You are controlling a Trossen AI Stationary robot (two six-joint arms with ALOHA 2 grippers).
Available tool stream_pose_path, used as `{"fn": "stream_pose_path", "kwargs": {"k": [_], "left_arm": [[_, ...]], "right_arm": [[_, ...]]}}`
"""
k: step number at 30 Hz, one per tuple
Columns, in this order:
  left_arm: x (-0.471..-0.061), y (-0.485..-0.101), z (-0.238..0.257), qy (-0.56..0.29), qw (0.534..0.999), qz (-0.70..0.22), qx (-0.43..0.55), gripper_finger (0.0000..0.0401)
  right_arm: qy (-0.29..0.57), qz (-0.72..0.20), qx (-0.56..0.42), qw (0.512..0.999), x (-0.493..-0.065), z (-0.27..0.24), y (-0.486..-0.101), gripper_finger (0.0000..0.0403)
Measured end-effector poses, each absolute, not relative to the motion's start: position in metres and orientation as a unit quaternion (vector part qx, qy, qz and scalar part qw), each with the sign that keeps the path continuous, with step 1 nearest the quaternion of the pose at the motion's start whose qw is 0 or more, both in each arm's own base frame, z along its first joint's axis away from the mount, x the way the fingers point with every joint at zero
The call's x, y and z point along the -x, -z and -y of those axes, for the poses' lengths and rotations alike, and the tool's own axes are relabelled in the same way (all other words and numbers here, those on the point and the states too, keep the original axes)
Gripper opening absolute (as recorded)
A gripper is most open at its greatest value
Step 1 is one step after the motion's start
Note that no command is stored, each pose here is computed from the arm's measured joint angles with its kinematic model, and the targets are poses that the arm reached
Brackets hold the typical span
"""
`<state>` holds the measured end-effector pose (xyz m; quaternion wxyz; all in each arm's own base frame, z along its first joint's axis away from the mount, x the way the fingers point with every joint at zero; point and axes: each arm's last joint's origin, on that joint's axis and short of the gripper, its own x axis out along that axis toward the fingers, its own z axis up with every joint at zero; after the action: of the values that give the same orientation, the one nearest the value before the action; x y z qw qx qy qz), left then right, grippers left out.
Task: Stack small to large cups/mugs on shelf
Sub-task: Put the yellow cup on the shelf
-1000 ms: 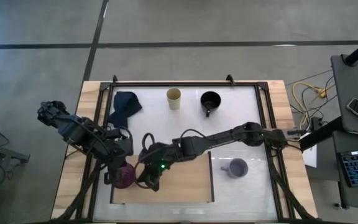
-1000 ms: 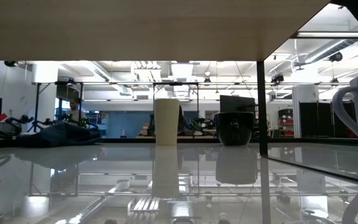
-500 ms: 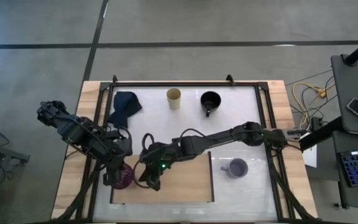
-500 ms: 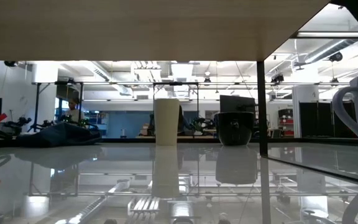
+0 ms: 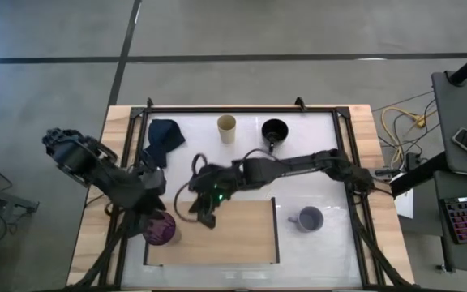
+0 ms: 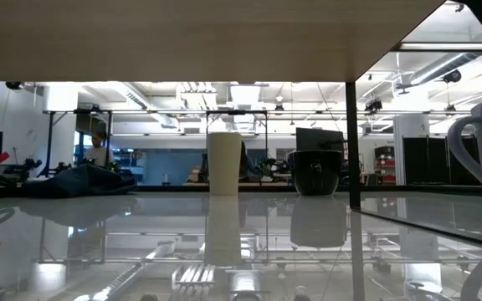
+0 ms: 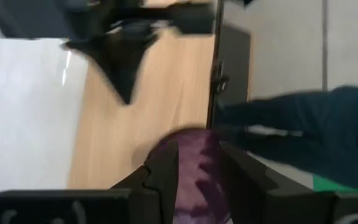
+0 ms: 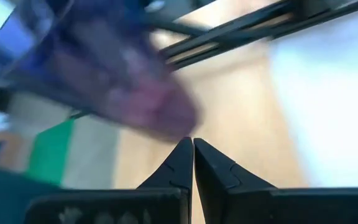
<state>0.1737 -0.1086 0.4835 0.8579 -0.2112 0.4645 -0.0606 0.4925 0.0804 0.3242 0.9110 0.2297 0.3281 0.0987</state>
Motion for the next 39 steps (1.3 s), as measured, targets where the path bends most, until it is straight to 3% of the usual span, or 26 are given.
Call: {"fn": "stream_pose_path", "kwargs": {"k": [4,8,11,18,22,28,34,39], "left_arm": [[-0.166,-0.5,0.101,0.054,0.886,-0.417,0.196,0.0095],[-0.16,-0.511,0.093,0.034,0.913,-0.371,0.164,0.0095],[-0.153,-0.516,0.085,0.006,0.93,-0.342,0.138,0.0095],[-0.15,-0.514,0.064,-0.056,0.941,-0.322,0.087,0.0095],[-0.153,-0.514,0.046,-0.106,0.94,-0.315,0.073,0.0095],[-0.158,-0.51,0.016,-0.182,0.923,-0.329,0.088,0.0095],[-0.159,-0.504,-0.003,-0.225,0.908,-0.348,0.064,0.0095],[-0.15,-0.493,-0.02,-0.249,0.893,-0.375,0.018,0.0095]], "right_arm": [[-0.046,-0.331,-0.218,0.917,-0.481,-0.05,-0.34,0.0009],[0.082,-0.343,-0.188,0.917,-0.457,-0.016,-0.36,0.0009],[0.175,-0.361,-0.177,0.899,-0.435,0.016,-0.372,0.0009],[0.278,-0.445,-0.212,0.824,-0.404,0.088,-0.361,0.0019],[0.277,-0.46,-0.245,0.807,-0.4,0.137,-0.347,0.0045],[0.194,-0.426,-0.291,0.834,-0.407,0.189,-0.33,0.0105],[0.24,-0.424,-0.301,0.82,-0.401,0.222,-0.315,0.017],[0.269,-0.422,-0.318,0.805,-0.402,0.229,-0.305,0.0184]]}}
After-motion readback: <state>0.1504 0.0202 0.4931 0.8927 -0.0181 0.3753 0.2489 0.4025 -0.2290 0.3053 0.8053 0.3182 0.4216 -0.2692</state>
